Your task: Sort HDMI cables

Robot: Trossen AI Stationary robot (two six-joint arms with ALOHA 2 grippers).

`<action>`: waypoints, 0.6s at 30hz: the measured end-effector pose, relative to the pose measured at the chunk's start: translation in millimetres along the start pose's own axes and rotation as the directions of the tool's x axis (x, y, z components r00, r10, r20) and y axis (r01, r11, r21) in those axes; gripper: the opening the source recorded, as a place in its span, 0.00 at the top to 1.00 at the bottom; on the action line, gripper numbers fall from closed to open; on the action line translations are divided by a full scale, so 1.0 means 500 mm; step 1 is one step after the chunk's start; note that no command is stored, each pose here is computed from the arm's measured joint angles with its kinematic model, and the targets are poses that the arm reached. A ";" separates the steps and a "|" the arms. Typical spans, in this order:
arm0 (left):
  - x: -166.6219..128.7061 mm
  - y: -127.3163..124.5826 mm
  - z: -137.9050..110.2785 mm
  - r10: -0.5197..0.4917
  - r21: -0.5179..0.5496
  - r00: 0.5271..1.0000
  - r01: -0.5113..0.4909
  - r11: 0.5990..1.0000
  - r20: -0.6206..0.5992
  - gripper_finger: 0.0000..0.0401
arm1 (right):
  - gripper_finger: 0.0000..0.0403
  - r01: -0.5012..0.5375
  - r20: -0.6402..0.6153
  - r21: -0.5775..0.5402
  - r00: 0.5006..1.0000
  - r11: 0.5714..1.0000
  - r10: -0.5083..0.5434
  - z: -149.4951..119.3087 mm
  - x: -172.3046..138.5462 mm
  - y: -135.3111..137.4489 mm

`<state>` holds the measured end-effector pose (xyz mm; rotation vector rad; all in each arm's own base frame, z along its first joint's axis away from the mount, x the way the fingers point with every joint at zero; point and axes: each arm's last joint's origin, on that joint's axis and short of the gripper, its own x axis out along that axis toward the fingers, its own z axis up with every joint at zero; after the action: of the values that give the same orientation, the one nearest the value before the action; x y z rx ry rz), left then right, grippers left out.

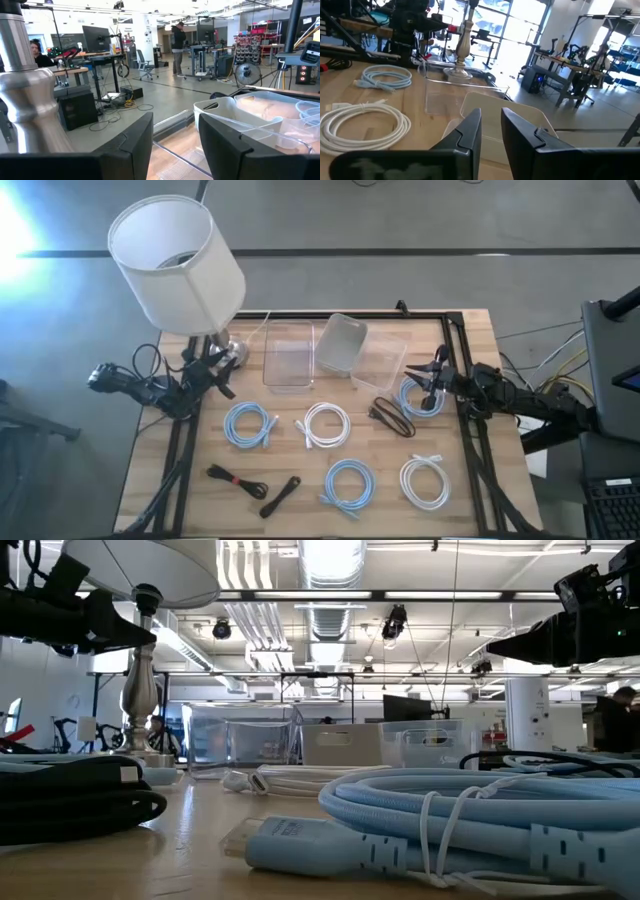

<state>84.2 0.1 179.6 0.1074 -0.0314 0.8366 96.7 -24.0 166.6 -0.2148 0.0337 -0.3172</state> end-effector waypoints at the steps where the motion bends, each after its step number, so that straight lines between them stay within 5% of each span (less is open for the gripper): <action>1: 0.000 0.000 0.000 0.000 0.000 1.000 0.000 1.000 0.000 0.59 | 0.81 0.000 0.000 0.003 1.000 1.000 0.000 0.000 0.000 0.000; 18: 0.000 0.000 0.000 0.000 0.000 1.000 0.000 1.000 0.000 0.59 | 0.80 0.000 0.000 0.005 1.000 1.000 0.000 0.000 0.000 0.000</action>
<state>84.2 0.1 179.6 0.1074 -0.0315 0.8367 96.7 -24.0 166.7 -0.2100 0.0325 -0.3172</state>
